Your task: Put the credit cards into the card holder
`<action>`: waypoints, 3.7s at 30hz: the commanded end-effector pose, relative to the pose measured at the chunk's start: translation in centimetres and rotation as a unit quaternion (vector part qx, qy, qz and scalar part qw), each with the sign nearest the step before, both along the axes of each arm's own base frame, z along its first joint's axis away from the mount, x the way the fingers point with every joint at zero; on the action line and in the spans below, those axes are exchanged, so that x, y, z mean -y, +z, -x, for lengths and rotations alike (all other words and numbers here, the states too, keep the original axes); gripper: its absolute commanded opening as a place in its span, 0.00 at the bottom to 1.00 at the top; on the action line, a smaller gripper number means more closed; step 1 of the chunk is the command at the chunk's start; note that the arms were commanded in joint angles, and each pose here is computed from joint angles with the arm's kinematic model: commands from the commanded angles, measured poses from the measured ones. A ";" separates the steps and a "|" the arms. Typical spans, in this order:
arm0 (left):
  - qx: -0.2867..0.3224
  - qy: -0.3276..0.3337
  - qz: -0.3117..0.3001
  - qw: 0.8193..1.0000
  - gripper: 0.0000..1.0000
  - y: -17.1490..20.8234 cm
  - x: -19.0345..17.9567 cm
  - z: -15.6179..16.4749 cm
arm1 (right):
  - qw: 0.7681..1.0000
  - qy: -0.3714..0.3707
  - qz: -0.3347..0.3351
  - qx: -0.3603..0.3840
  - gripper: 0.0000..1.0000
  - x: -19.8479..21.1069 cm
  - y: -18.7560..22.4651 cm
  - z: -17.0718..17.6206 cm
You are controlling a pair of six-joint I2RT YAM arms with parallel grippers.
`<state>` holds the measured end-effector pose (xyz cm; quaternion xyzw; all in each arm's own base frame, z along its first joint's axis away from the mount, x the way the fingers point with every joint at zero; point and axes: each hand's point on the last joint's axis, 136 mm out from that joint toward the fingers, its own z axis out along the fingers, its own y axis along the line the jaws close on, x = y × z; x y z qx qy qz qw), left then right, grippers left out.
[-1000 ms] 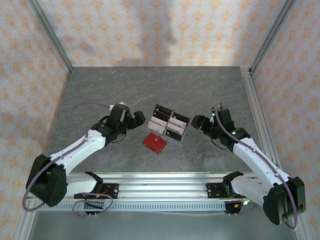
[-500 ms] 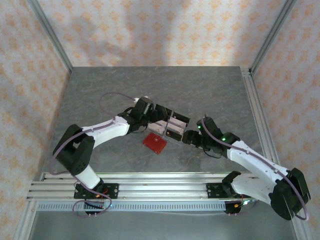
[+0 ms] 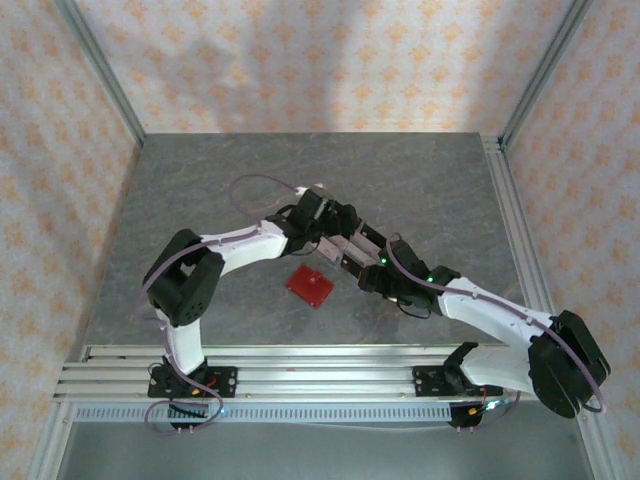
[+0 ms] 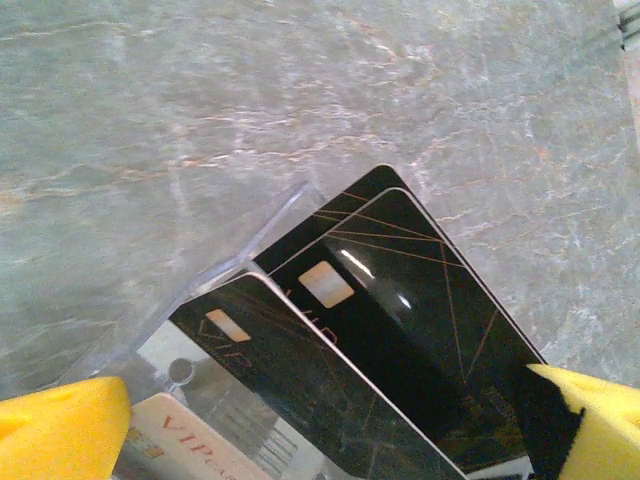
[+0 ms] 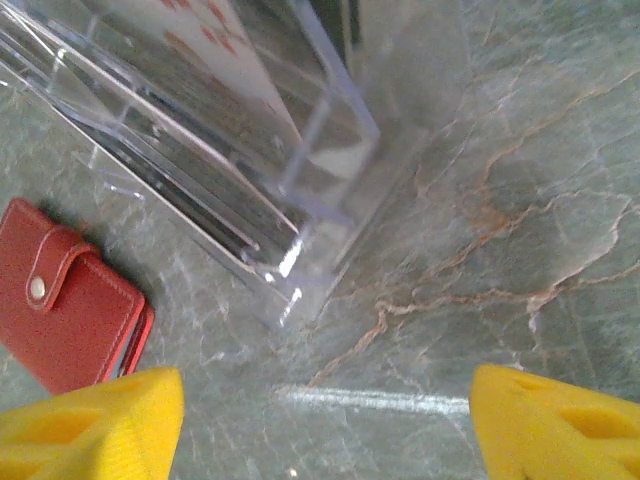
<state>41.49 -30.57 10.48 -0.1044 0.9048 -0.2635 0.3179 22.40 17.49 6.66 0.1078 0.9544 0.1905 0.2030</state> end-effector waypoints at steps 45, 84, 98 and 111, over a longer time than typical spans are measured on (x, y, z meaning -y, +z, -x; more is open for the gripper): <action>-0.102 0.256 -0.046 0.960 1.00 2.5 -25.9 14.6 | 0.915 0.318 0.248 -0.022 0.49 -13.4 -1.0 -3.4; -0.108 0.255 -0.044 0.960 1.00 1.3 -25.7 13.9 | 0.894 0.348 0.282 -0.018 0.48 -14.9 -3.6 -3.7; -0.105 0.247 -0.041 0.962 1.00 1.7 -25.4 13.7 | 0.894 0.351 0.280 -0.012 0.00 -14.8 -2.8 -3.7; -0.114 0.199 0.015 0.973 1.00 1.9 -22.8 13.8 | 0.935 0.295 0.192 0.041 0.00 -16.8 3.5 -5.3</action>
